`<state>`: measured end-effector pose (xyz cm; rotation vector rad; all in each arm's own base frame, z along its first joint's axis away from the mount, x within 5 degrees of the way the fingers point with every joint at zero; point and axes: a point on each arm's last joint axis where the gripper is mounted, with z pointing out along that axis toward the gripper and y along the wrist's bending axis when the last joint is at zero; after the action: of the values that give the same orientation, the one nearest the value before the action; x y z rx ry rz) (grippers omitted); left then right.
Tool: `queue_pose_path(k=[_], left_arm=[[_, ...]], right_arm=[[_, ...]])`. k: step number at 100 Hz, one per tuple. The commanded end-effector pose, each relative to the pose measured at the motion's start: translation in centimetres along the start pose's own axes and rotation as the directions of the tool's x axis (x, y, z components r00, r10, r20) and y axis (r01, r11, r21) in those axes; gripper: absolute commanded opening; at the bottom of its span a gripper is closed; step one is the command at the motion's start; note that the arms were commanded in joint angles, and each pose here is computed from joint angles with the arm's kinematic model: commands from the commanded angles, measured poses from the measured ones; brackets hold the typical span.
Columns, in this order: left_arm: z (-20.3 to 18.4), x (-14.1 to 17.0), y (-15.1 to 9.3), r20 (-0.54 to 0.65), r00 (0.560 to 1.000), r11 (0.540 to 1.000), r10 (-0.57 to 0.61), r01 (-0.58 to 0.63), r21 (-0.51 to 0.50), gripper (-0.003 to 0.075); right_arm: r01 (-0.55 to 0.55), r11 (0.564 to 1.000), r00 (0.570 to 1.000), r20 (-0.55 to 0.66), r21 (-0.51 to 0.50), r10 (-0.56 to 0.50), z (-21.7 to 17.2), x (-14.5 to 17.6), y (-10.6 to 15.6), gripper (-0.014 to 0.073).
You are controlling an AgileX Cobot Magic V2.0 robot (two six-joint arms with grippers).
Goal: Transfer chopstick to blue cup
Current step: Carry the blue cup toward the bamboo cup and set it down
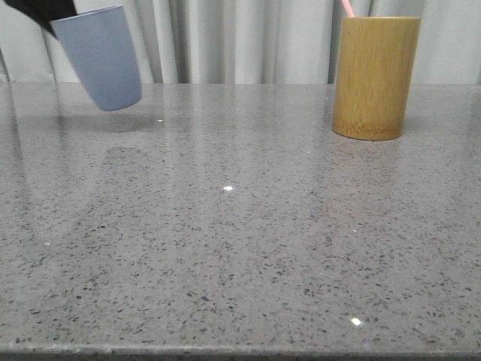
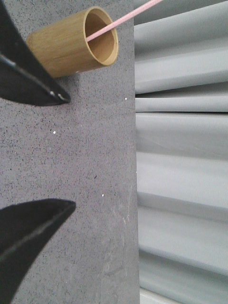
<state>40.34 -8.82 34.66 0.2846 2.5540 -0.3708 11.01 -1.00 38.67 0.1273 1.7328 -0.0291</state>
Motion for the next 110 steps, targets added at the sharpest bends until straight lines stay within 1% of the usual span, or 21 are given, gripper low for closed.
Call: queue_pose_path(k=[1, 27, 39, 51, 76, 83, 100, 105, 110], left_arm=[[-2.5, -1.4, -3.0, 0.129, 0.991, 0.998, 0.032, -0.040, 0.056, -0.0019], [0.5, -2.2, -8.7, 0.107, 0.984, 0.978, 0.142, -0.156, 0.137, -0.0019], [1.8, -2.4, -10.6, 0.102, 0.979, 0.968, 0.177, -0.192, 0.163, -0.0019], [2.2, -2.5, -11.8, 0.115, 0.975, 0.961, 0.192, -0.211, 0.180, -0.0019], [2.8, -2.3, -12.0, 0.092, 0.975, 0.958, 0.202, -0.216, 0.186, -0.0012], [2.8, -2.3, -11.9, 0.092, 0.976, 0.959, 0.199, -0.214, 0.188, 0.0041], [2.8, -2.2, -11.9, 0.076, 0.978, 0.958, 0.195, -0.207, 0.200, 0.0298], [2.7, -2.2, -12.0, 0.077, 0.978, 0.958, 0.195, -0.207, 0.200, 0.0340], [2.7, -2.2, -12.0, 0.081, 0.978, 0.958, 0.194, -0.207, 0.199, 0.0352]], right_arm=[[0.004, 1.000, 0.995, 0.099, -0.005, -0.003, -0.2, -1.7, 0.1, 0.0444], [0.004, 1.000, 0.995, 0.099, -0.005, -0.003, -0.2, -1.7, 0.1, 0.0444], [0.004, 1.000, 0.995, 0.099, -0.005, -0.003, -0.2, -1.7, 0.1, 0.0444], [0.004, 1.000, 0.995, 0.099, -0.005, -0.003, -0.2, -1.7, 0.1, 0.0444], [-0.001, 1.000, 0.995, 0.100, -0.007, 0.002, -0.2, -1.7, 0.1, 0.0444], [-0.001, 1.000, 0.995, 0.099, -0.007, 0.001, -0.2, -1.7, 0.1, 0.0444], [-0.001, 1.000, 0.995, 0.099, -0.007, 0.001, -0.2, -1.7, 0.1, 0.0444], [-0.001, 1.000, 0.995, 0.099, -0.007, 0.001, -0.2, -1.7, 0.1, 0.0444], [-0.001, 1.000, 0.995, 0.099, -0.007, 0.001, -0.2, -1.7, 0.1, 0.0444]])
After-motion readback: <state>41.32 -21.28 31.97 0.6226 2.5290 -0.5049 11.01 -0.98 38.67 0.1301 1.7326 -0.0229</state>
